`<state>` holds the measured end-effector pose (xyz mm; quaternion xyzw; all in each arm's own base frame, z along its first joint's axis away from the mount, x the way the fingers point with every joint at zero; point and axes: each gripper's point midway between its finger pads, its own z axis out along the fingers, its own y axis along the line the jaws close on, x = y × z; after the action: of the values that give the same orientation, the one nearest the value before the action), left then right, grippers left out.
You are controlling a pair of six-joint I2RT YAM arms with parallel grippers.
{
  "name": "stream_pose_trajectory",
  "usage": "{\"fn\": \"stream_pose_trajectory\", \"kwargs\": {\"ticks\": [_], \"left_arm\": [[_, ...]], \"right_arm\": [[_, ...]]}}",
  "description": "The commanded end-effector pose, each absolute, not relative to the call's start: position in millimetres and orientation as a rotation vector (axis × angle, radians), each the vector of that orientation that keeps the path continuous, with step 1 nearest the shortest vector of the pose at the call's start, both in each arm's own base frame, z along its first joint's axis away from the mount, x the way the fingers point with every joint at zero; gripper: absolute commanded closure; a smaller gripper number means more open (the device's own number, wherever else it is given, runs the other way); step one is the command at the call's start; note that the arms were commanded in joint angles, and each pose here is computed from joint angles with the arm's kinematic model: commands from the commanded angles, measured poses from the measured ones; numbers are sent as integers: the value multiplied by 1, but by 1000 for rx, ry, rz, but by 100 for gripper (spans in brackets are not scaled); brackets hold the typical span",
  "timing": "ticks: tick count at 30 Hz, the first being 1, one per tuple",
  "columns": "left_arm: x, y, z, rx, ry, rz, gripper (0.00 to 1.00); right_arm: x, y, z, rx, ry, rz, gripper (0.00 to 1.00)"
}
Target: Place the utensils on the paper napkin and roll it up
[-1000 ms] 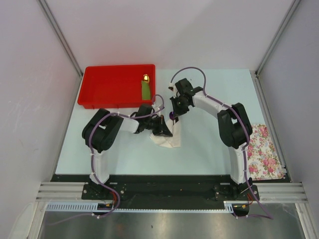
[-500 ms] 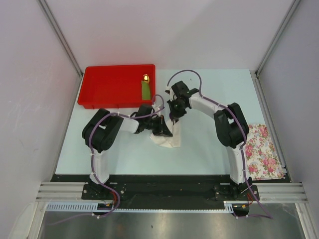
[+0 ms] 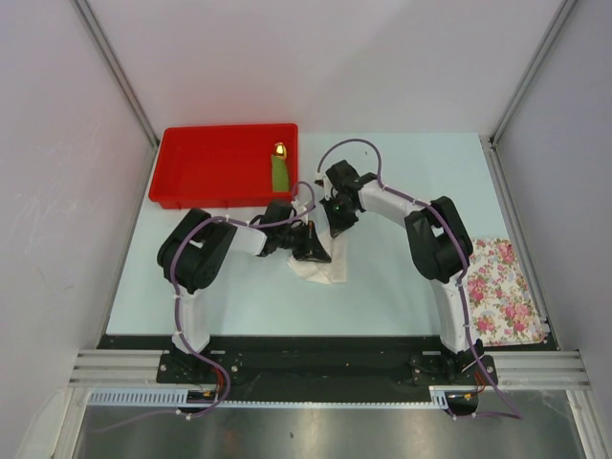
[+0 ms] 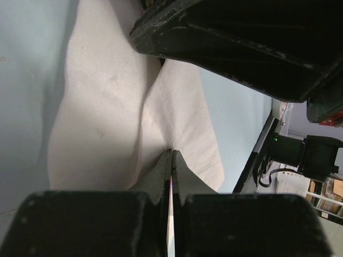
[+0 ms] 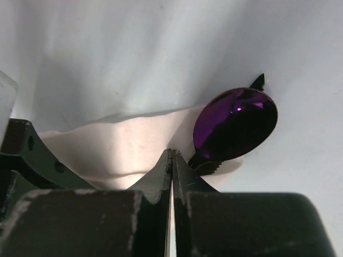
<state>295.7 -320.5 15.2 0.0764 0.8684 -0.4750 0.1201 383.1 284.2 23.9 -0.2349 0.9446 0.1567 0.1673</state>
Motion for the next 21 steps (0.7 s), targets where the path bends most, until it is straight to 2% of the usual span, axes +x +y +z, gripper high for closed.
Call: {"fn": "stream_pose_trajectory", "kwargs": {"ticks": [1, 4, 12, 16, 21], "left_arm": [[296, -304, -18, 158, 2636, -1228, 100], [296, -304, -19, 154, 2642, -1227, 100], [297, -304, -18, 156, 2639, -1225, 100], [297, -304, -17, 157, 2636, -1224, 100], [297, -304, -16, 157, 2633, -1223, 100]], "right_arm": [[388, 280, 31, -715, 2660, 395, 100], [388, 286, 43, -722, 2636, 444, 100], [384, 309, 111, -697, 2520, 735, 89], [359, 309, 111, -695, 2562, 861, 89], [333, 301, 86, -690, 2641, 871, 92]]}}
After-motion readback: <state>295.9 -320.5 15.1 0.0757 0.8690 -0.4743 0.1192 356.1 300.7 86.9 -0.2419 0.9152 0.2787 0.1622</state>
